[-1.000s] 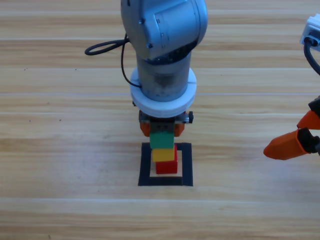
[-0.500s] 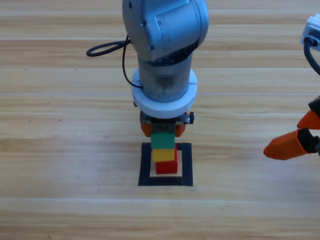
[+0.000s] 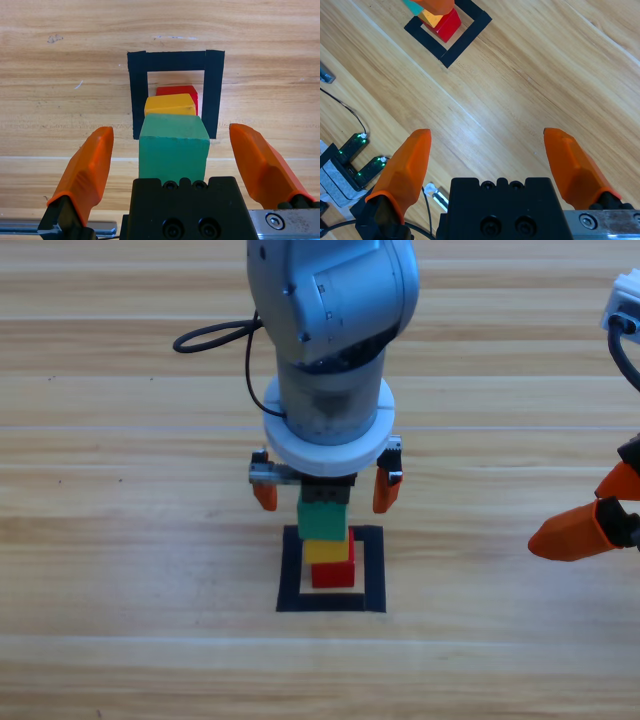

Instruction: Stack the blocks in the rectangular block: red at the bottom, yellow in the middle, green on top

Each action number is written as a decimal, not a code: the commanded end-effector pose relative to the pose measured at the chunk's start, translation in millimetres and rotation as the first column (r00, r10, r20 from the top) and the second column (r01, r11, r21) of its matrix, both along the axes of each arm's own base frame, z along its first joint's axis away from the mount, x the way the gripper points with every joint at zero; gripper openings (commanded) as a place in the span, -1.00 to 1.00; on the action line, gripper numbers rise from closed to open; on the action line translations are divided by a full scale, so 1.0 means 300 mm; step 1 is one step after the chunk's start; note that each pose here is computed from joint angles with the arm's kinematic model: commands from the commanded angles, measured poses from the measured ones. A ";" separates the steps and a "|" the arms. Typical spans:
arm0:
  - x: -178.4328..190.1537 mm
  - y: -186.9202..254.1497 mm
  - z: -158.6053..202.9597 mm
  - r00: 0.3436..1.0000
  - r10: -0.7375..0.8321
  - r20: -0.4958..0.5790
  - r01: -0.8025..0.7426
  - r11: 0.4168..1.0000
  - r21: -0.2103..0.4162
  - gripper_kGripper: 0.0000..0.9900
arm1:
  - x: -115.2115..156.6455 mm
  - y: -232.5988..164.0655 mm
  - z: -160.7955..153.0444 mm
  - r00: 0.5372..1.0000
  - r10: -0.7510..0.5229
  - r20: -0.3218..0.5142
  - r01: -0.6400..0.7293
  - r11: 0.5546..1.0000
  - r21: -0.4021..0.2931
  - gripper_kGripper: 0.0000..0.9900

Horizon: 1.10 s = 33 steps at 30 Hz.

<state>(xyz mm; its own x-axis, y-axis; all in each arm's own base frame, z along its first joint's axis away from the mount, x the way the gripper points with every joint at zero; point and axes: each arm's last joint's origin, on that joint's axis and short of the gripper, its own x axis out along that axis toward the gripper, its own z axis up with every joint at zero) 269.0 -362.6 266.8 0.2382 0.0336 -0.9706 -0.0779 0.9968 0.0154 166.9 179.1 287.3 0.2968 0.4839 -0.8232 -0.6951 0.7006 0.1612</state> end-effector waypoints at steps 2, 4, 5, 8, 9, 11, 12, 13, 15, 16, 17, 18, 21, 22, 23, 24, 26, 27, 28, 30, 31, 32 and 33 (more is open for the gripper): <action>-0.122 -0.065 0.151 0.992 -0.039 0.120 0.042 0.999 -0.021 1.00 | 0.017 -0.011 0.003 1.000 -0.031 -0.004 0.031 0.999 -0.019 1.00; -0.235 -0.063 0.220 0.978 -0.058 0.203 0.064 0.998 -0.022 1.00 | 0.018 -0.011 0.008 0.999 -0.032 0.002 0.032 0.999 -0.020 1.00; -0.271 -0.065 0.217 0.973 -0.068 0.219 0.071 0.997 -0.008 1.00 | 0.019 -0.012 0.010 0.999 -0.032 0.003 0.033 0.999 -0.024 1.00; -0.356 -0.090 0.187 0.960 -0.111 0.256 0.104 0.994 0.044 1.00 | 0.021 -0.010 0.014 0.999 -0.033 0.006 0.033 0.999 -0.026 1.00; -0.389 -0.094 0.173 0.955 -0.124 0.268 0.111 0.992 0.065 1.00 | 0.023 -0.006 0.014 0.999 -0.032 0.003 0.032 0.999 -0.030 1.00; -0.439 -0.088 0.145 0.951 -0.135 0.276 0.113 0.989 0.096 1.00 | 0.025 0.010 0.010 1.000 -0.020 0.004 0.020 0.999 -0.039 1.00; -0.469 -0.082 0.134 0.948 -0.141 0.284 0.115 0.988 0.108 1.00 | 0.024 0.024 0.006 1.000 -0.011 0.002 0.011 0.999 -0.052 1.00; -0.496 -0.076 0.129 0.945 -0.146 0.293 0.117 0.987 0.114 1.00 | 0.025 0.037 0.003 1.000 -0.004 0.002 0.004 0.998 -0.068 1.00; -0.539 -0.055 0.119 0.942 -0.145 0.302 0.113 0.986 0.121 1.00 | 0.025 0.060 -0.005 1.000 0.014 -0.005 -0.015 0.996 -0.087 1.00; -0.557 -0.042 0.119 0.939 -0.153 0.307 0.121 0.985 0.120 1.00 | 0.022 0.070 -0.008 1.000 0.026 -0.010 -0.027 0.995 -0.095 1.00; -0.568 -0.032 0.120 0.938 -0.151 0.313 0.118 0.986 0.121 1.00 | 0.019 0.074 -0.006 0.999 0.032 -0.009 -0.033 0.995 -0.094 1.00; -0.573 -0.027 0.122 0.937 -0.153 0.315 0.120 0.985 0.122 1.00 | 0.011 0.080 -0.006 0.999 0.043 -0.010 -0.044 0.995 -0.095 1.00; -0.576 -0.004 0.138 0.935 -0.150 0.323 0.117 0.986 0.118 1.00 | -0.009 0.096 -0.005 0.997 0.073 -0.013 -0.074 0.993 -0.096 1.00; -0.578 0.007 0.149 0.933 -0.148 0.329 0.117 0.987 0.113 1.00 | -0.010 0.097 -0.004 0.997 0.075 -0.013 -0.076 0.993 -0.094 1.00; -0.580 0.021 0.164 0.932 -0.142 0.334 0.114 0.988 0.103 1.00 | -0.009 0.099 -0.004 0.997 0.076 -0.014 -0.077 0.993 -0.093 1.00; -0.582 0.035 0.185 0.929 -0.138 0.344 0.114 0.989 0.091 1.00 | -0.009 0.099 -0.004 0.997 0.076 -0.014 -0.077 0.993 -0.093 1.00; -0.589 0.078 0.234 0.924 -0.126 0.362 0.112 0.992 0.060 1.00 | -0.010 0.098 -0.007 0.997 0.076 -0.018 -0.077 0.992 -0.097 1.00; -0.592 0.100 0.255 0.921 -0.120 0.369 0.111 0.993 0.047 1.00 | -0.010 0.098 -0.009 0.997 0.076 -0.021 -0.078 0.992 -0.101 1.00; -0.598 0.131 0.273 0.920 -0.109 0.375 0.104 0.994 0.034 1.00 | -0.010 0.098 -0.009 0.997 0.075 -0.022 -0.076 0.992 -0.100 1.00; -0.613 0.215 0.301 0.918 -0.081 0.388 0.088 0.996 0.000 1.00 | -0.010 0.098 -0.009 0.997 0.076 -0.021 -0.078 0.992 -0.101 1.00; -0.620 0.254 0.300 0.917 -0.078 0.392 0.088 0.996 -0.008 1.00 | -0.010 0.098 -0.009 0.997 0.076 -0.021 -0.078 0.992 -0.101 1.00; -0.626 0.289 0.299 0.915 -0.075 0.396 0.092 0.996 -0.023 1.00 | -0.010 0.098 -0.009 0.997 0.076 -0.021 -0.078 0.992 -0.101 1.00; -0.633 0.326 0.293 0.914 -0.073 0.399 0.094 0.995 -0.033 1.00 | -0.010 0.098 -0.009 0.997 0.076 -0.021 -0.078 0.992 -0.101 1.00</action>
<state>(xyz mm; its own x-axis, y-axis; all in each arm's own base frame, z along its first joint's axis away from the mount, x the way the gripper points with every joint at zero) 91.1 -303.5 347.4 0.5835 0.0076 -0.8121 0.0029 0.9999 0.0115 166.9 200.6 294.0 0.2814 0.4447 -0.8504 -0.7256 0.6785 0.1147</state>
